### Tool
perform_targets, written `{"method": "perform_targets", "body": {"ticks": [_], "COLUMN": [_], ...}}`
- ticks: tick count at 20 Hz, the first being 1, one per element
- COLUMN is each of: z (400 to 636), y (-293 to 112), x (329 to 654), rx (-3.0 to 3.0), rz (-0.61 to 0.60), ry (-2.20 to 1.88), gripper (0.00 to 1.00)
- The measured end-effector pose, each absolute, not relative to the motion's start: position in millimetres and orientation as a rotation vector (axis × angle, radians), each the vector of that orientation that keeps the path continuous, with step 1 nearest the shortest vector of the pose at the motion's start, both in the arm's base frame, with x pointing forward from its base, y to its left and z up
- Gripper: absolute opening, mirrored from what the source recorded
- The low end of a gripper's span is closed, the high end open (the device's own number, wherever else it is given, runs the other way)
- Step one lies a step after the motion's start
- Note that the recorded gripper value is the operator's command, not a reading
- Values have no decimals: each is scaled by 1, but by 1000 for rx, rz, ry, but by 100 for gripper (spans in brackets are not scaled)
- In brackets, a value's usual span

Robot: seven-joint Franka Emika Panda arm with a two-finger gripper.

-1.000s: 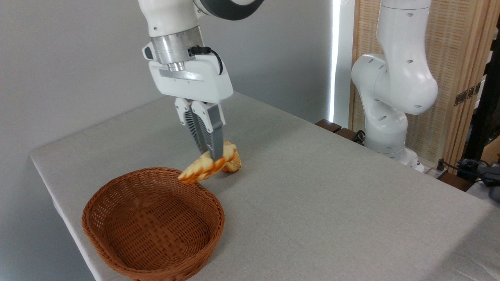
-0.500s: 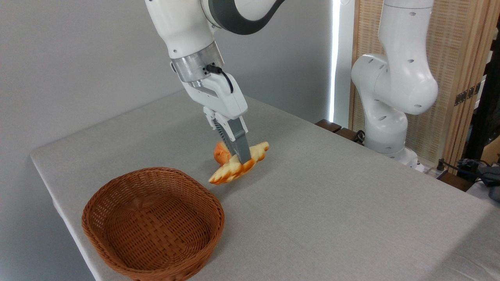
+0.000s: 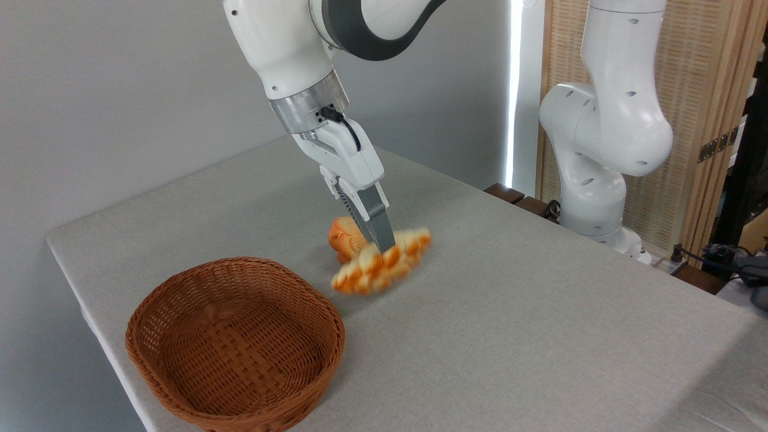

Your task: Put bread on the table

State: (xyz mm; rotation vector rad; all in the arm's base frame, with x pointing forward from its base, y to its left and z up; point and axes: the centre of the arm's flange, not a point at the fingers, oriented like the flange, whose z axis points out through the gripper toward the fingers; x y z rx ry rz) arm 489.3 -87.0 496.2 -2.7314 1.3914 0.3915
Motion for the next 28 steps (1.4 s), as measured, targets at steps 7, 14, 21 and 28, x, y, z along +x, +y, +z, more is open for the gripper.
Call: {"method": "perform_targets", "body": {"ticks": [7,14,21,28], "z": [490,516,573,593], "y": [-100,-102,-109,-106], "x": [484,489,502,517], "rx": [-2707,-2718,-2770,-2815], "rz": [412,321,81,-138], "ry": [1435,1431,1415,1259], "gripper": [100,100,100,100]}}
